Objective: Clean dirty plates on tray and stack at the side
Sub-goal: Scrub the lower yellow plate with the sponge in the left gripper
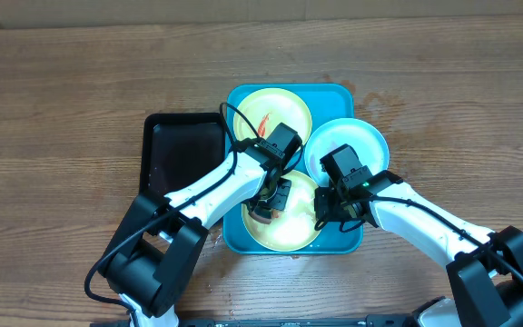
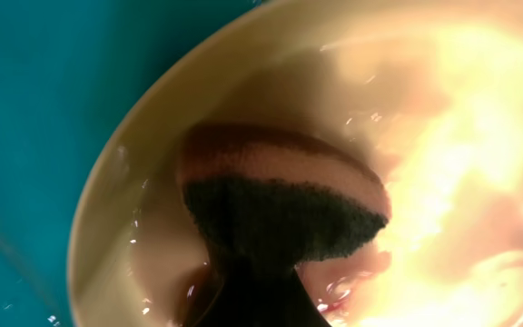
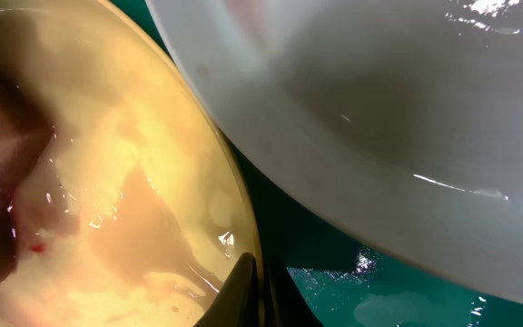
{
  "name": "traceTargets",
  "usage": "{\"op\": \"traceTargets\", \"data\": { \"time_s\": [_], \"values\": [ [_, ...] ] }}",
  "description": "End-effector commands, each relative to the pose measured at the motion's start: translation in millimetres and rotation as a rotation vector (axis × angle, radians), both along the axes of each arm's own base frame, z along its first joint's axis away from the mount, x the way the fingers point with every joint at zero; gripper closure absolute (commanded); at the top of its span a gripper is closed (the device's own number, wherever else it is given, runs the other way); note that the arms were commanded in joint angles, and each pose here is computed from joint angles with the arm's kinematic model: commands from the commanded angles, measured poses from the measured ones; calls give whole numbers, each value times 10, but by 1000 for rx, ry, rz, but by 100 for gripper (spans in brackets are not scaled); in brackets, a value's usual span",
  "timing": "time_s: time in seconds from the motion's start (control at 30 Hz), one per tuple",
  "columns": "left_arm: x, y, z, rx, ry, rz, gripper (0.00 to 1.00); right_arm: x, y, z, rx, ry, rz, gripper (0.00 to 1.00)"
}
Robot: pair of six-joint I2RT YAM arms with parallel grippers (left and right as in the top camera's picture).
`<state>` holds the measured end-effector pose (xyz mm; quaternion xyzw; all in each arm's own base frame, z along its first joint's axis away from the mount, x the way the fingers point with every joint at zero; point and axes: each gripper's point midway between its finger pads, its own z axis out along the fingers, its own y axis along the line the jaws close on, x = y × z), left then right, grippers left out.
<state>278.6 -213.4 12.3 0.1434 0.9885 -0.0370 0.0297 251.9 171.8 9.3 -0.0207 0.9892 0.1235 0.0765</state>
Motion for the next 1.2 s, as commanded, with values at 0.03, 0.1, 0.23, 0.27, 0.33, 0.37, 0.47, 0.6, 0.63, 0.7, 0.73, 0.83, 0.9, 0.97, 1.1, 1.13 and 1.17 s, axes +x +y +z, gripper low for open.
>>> {"op": "traceTargets", "data": {
  "time_s": [0.03, 0.1, 0.23, 0.27, 0.33, 0.37, 0.47, 0.6, 0.63, 0.7, 0.73, 0.83, 0.9, 0.97, 1.1, 1.13, 1.17],
  "values": [
    [-12, -218, 11, -98, 18, 83, 96, -23, 11, -15, 1, 6, 11, 96],
    [-4, -297, 27, -140, 25, 92, 96, -23, 11, -15, 1, 6, 11, 96],
    [28, -438, 94, -213, 30, 82, 96, -23, 11, -15, 0, 5, 11, 96],
    [67, -450, 132, -220, 21, 84, 96, -23, 11, -15, 0, 5, 11, 96],
    [162, -459, 248, -230, -6, 83, 96, -23, 11, -15, 0, 5, 11, 96],
    [217, -468, 327, -239, -28, 76, 96, -23, 11, -15, 0, 5, 11, 96],
    [331, -417, 614, -234, -112, 78, 96, -24, 10, -15, 0, 6, 11, 96],
    [239, -265, 690, -155, -129, 55, 96, -24, 10, -15, 0, 6, 11, 96],
    [195, -234, 659, -134, -116, 53, 96, -24, 10, -15, 0, 6, 11, 96],
    [114, -187, 561, -106, -85, 40, 96, -23, 11, -15, 0, 5, 11, 96],
    [69, -166, 494, -90, -70, 29, 96, -23, 11, -15, 0, 5, 11, 96],
    [-28, -46, 290, -23, -39, 19, 96, -24, 11, -15, 1, 6, 11, 96],
    [-75, 34, 168, 19, -23, -13, 96, -24, 11, -15, 1, 6, 11, 96],
    [-95, 109, 76, 61, -15, -27, 96, -24, 11, -15, 0, 6, 11, 96],
    [-85, 187, -27, 111, -15, -27, 96, -24, 11, -15, 1, 6, 11, 96],
    [-80, 182, -45, 111, -15, -27, 96, -23, 11, -15, 1, 6, 11, 96],
    [-76, 178, -62, 111, -14, -27, 96, -23, 11, -15, 1, 6, 11, 96]
  ]
}}
